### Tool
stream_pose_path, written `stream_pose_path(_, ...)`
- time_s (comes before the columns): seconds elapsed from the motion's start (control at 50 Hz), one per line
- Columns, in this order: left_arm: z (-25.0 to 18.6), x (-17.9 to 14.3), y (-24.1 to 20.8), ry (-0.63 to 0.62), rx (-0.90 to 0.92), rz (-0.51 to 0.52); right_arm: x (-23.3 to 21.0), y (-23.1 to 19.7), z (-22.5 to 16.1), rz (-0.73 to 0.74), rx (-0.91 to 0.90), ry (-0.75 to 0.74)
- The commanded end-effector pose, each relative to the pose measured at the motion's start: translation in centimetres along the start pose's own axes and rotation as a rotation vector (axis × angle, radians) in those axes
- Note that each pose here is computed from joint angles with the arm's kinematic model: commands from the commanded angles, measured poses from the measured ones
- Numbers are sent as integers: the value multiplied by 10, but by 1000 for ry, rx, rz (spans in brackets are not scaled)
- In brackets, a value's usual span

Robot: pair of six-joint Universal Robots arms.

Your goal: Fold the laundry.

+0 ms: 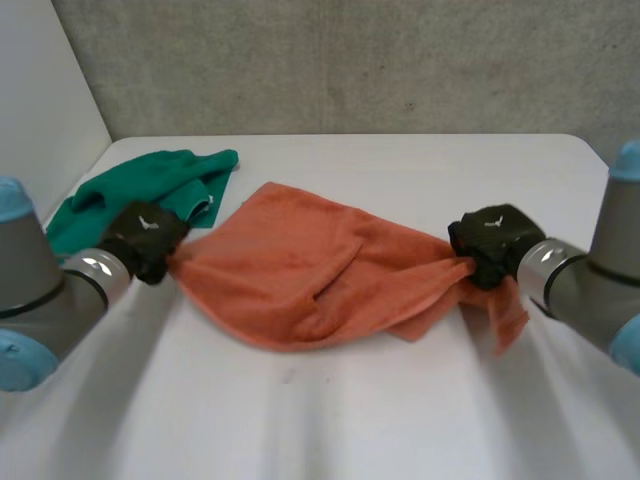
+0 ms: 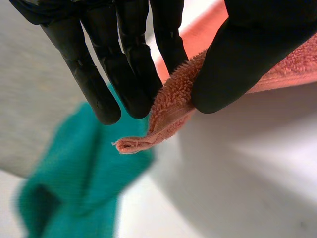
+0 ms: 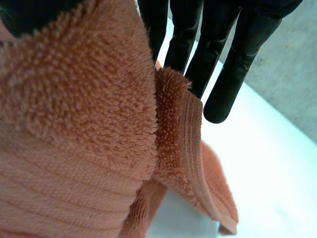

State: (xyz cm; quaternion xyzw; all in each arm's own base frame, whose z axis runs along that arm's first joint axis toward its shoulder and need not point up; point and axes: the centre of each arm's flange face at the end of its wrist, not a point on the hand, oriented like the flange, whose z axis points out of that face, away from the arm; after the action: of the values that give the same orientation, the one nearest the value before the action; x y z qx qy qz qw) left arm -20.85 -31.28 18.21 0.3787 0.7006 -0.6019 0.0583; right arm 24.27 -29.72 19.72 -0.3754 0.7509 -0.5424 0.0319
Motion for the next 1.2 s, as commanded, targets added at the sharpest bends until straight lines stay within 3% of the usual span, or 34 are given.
stream_pose_path(0.02, -52, -34, -57, -183, 135, -24, 13, -43, -47, -197, -33, -11)
stream_pose_path(0.12, -83, -44, -77, -228, 154, -20, 15, -55, -71, -322, -120, -80)
stream_pose_path(0.22, -89, -31, -65, -152, 50, -39, 17, -59, -71, -388, -133, -96)
stream_pose_path(0.34, -63, 1, -42, -23, -47, -45, 16, -42, -35, -409, -140, -81)
stream_pose_path(0.4, -38, 12, -41, -7, -53, -34, 24, -42, -9, -420, -94, 5)
stream_pose_path(0.5, 2, -7, -70, -166, 47, -23, 24, -74, 22, -478, 116, 165)
stream_pose_path(0.6, 15, -55, -143, -433, 408, -32, 48, -138, 30, -517, 480, 434)
stream_pose_path(0.68, -7, -87, -191, -633, 690, -49, 61, -173, 22, -489, 693, 573)
stream_pose_path(0.72, -19, -89, -201, -666, 731, -62, 62, -180, 18, -475, 738, 585)
stream_pose_path(0.8, -24, -67, -193, -605, 681, -68, 63, -175, 16, -451, 693, 522)
stream_pose_path(0.98, -20, -13, -123, -397, 392, -57, 25, -112, 24, -424, 325, 137)
stream_pose_path(1.14, -34, 5, -99, -329, 312, -79, 4, -71, 19, -456, 56, -61)
stream_pose_path(1.2, -38, 7, -99, -325, 311, -78, 3, -65, 23, -442, 35, -63)
